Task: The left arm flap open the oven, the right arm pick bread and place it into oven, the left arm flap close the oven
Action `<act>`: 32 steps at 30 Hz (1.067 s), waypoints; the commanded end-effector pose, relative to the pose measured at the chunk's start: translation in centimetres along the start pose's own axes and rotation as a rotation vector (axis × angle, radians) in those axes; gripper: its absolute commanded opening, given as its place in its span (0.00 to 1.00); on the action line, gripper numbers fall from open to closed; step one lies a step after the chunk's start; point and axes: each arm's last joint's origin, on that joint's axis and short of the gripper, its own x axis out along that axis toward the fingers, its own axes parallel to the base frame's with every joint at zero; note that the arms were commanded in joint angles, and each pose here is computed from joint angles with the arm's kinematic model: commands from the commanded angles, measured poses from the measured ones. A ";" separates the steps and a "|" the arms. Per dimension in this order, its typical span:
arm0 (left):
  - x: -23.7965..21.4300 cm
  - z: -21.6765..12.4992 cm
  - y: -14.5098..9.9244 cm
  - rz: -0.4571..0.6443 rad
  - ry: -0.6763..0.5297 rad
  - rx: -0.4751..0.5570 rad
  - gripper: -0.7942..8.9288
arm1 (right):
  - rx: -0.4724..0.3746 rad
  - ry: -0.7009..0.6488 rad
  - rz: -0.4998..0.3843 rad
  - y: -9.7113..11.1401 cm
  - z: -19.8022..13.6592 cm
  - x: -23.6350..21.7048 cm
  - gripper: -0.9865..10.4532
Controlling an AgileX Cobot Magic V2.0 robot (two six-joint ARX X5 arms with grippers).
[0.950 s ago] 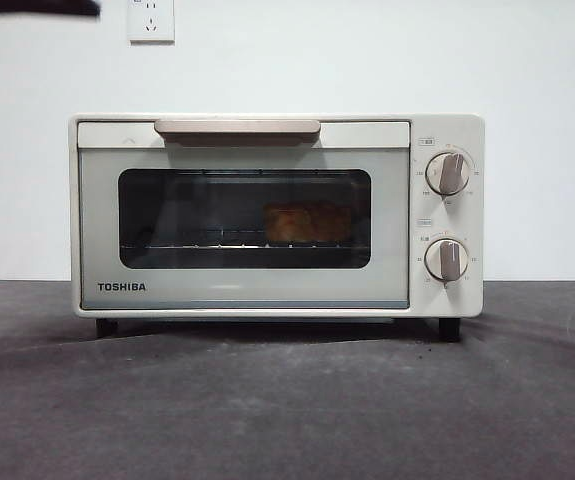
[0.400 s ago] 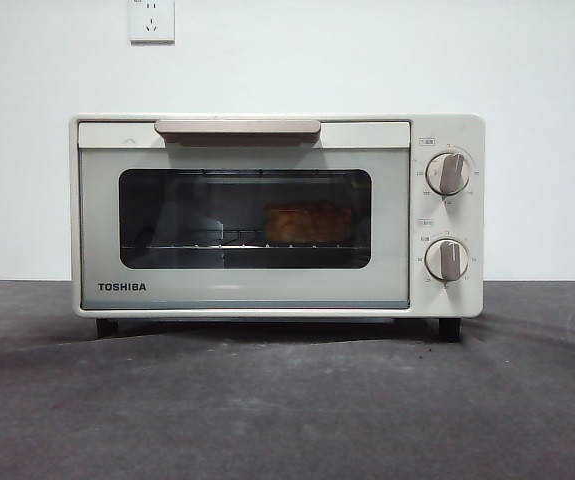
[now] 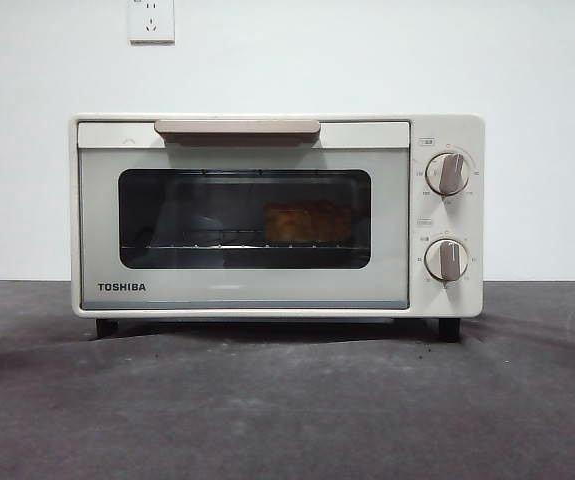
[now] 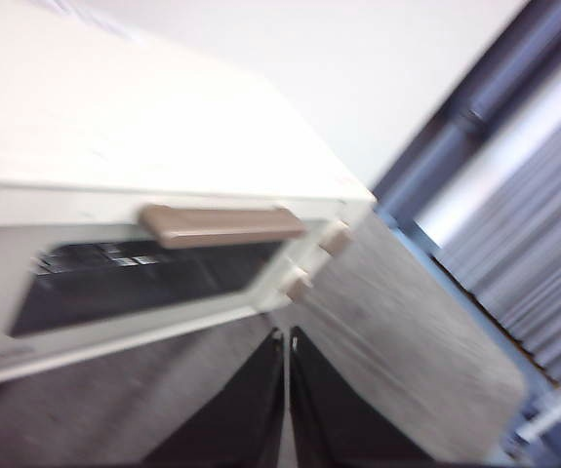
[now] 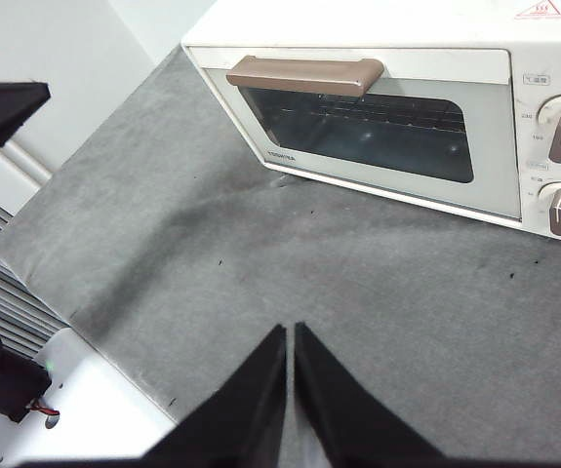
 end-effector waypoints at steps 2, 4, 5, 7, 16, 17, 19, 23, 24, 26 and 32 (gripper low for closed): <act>-0.5 -2.6 1.2 0.026 -0.103 0.105 0.10 | -0.018 -0.020 0.016 0.3 0.4 -0.3 0.09; -0.8 -4.2 2.1 0.109 -0.188 0.084 0.10 | -0.018 -0.020 0.016 0.3 0.4 -0.3 0.09; -1.0 -5.0 2.6 0.153 -0.220 0.072 0.10 | -0.018 -0.020 0.016 0.3 0.4 -0.3 0.09; -1.1 -6.7 3.5 0.244 -0.265 0.039 0.10 | -0.018 -0.020 0.016 0.3 0.4 -0.3 0.09; -1.5 -11.6 6.6 0.651 -0.373 0.116 0.11 | -0.018 -0.020 0.016 0.3 0.4 -0.3 0.09; -1.5 -12.0 6.8 0.676 -0.365 0.137 0.11 | -0.018 -0.020 0.016 0.3 0.4 -0.3 0.09; -1.7 -12.6 7.0 0.721 -0.321 0.171 0.11 | -0.018 -0.020 0.016 0.3 0.4 -0.3 0.09; -1.9 -13.4 7.1 0.755 -0.235 0.225 0.11 | -0.018 -0.020 0.016 0.3 0.4 -0.3 0.09; -1.9 -13.4 7.1 0.758 -0.225 0.246 0.11 | -0.019 -0.021 0.017 0.3 0.4 -0.3 0.09; -1.9 -13.4 7.1 0.763 -0.212 0.278 0.11 | -0.018 -0.020 0.016 0.3 0.4 -0.3 0.09; -1.9 -13.4 7.1 0.765 -0.205 0.296 0.11 | -0.018 -0.020 0.016 0.3 0.4 -0.3 0.09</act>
